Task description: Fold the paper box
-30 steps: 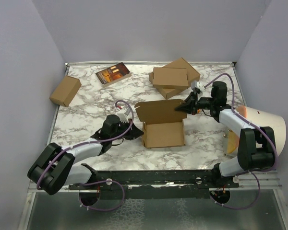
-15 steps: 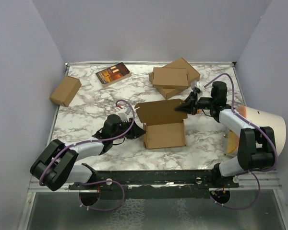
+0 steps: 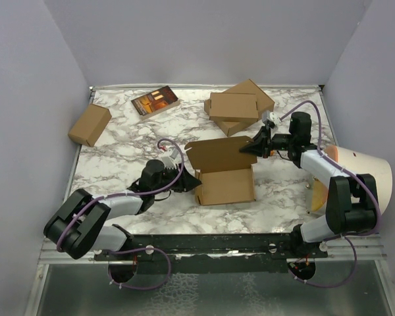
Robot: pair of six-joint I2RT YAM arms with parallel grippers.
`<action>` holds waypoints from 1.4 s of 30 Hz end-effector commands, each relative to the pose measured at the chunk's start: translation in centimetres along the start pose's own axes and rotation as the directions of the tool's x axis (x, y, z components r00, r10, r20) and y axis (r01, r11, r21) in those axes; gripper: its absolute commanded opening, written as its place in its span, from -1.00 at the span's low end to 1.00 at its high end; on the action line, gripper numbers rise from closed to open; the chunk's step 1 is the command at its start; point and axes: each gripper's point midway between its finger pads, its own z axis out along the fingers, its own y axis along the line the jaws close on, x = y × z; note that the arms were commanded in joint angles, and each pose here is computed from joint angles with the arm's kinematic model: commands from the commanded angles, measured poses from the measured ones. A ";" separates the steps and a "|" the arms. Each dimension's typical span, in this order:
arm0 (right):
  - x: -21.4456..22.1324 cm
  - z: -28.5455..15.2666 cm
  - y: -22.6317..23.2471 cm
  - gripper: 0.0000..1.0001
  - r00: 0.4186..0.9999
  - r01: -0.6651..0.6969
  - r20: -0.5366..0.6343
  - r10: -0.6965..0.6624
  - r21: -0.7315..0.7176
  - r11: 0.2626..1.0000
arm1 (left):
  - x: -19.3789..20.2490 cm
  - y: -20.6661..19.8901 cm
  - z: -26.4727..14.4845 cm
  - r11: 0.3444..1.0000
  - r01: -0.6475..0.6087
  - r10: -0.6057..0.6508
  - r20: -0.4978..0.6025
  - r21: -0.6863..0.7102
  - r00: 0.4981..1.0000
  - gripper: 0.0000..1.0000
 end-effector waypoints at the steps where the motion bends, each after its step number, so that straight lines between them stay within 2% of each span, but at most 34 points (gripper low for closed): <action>1: -0.6 0.0 0.2 -0.98 1.000 0.021 0.003 -0.021 0.000 1.000 | -0.7 -1.4 -0.2 0.995 0.031 -0.034 0.038 0.093 0.999 -0.15; 6: -0.6 0.0 0.1 -0.98 1.000 0.021 0.002 -0.021 0.002 1.000 | -0.4 -1.5 -0.1 0.990 0.073 -0.078 0.033 0.118 0.996 -0.15; 15: -0.5 0.0 0.1 -0.98 1.000 0.018 0.000 -0.018 0.001 1.000 | -0.5 -2.2 0.1 0.969 0.153 -0.164 0.043 0.193 0.986 -0.35; 19: -0.5 0.0 0.1 -0.98 1.000 0.019 -0.001 -0.019 0.000 1.000 | -0.4 -2.1 0.2 0.963 0.176 -0.188 0.042 0.206 0.981 -0.59; 22: -0.5 0.0 0.0 -0.98 1.000 0.020 0.000 -0.020 0.000 1.000 | -0.4 -2.2 0.2 0.955 0.190 -0.205 0.042 0.226 0.978 -0.67; 28: -0.5 0.0 0.1 -0.98 1.000 0.021 0.000 -0.021 -0.001 1.000 | -0.3 -2.3 0.2 0.945 0.210 -0.227 0.040 0.250 0.973 -0.70; 35: -0.5 0.0 0.1 -0.98 1.000 0.020 0.000 -0.020 -0.004 1.000 | 0.0 -2.4 0.1 0.931 0.234 -0.253 0.033 0.280 0.967 -0.54; 42: -0.6 0.0 0.1 -0.98 1.000 0.022 0.000 -0.022 -0.003 1.000 | 0.6 -1.2 0.4 0.928 0.279 -0.294 0.026 0.247 0.955 -0.79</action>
